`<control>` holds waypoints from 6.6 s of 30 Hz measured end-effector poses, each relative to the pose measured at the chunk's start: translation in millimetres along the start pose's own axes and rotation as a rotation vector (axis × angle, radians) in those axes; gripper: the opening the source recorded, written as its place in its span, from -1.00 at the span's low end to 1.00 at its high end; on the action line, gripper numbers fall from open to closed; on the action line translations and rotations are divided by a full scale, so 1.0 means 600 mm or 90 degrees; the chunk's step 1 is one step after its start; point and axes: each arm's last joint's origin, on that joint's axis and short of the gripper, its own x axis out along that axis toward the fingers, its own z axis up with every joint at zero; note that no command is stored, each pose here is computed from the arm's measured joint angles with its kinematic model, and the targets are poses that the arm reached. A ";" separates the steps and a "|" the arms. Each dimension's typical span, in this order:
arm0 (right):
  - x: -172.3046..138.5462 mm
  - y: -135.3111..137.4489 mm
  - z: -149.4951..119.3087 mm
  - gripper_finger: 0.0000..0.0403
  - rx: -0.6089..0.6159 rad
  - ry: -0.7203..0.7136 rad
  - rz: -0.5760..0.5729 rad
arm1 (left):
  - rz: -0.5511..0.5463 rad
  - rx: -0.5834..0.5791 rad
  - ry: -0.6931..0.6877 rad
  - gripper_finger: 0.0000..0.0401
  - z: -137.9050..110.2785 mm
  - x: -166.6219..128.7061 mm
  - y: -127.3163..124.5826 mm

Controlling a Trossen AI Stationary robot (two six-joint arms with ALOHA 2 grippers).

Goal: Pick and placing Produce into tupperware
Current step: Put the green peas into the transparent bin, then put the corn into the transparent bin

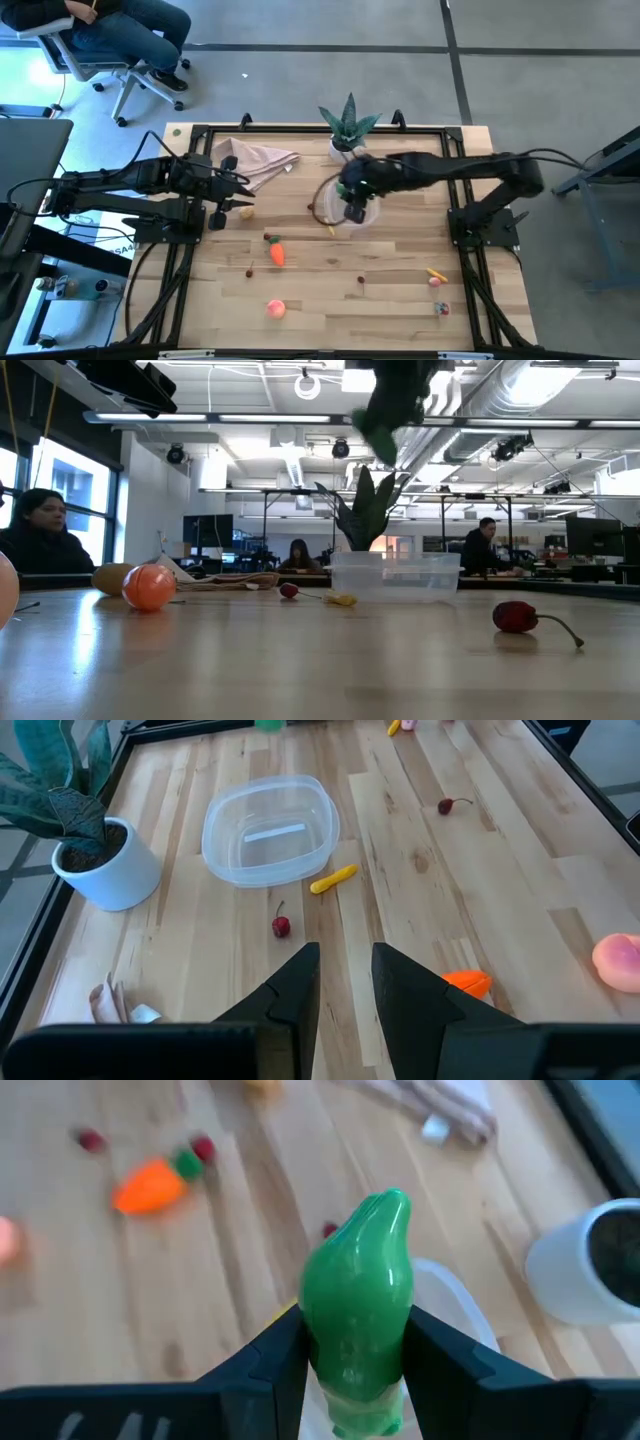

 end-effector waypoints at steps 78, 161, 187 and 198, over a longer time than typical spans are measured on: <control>0.157 -0.063 0.008 0.03 0.040 0.358 -0.027 | 0.000 0.000 0.000 -0.59 0.000 0.000 0.000; 0.019 0.153 -0.452 -0.33 0.466 0.482 -0.123 | 0.000 0.000 0.000 -0.59 0.000 0.000 0.000; 0.033 0.159 -0.462 -0.33 0.417 0.534 -0.135 | 0.000 0.000 0.000 -0.59 0.000 0.000 0.000; 0.033 0.158 -0.462 -0.36 0.401 0.527 -0.133 | 0.000 0.000 0.000 -0.59 0.000 0.000 0.000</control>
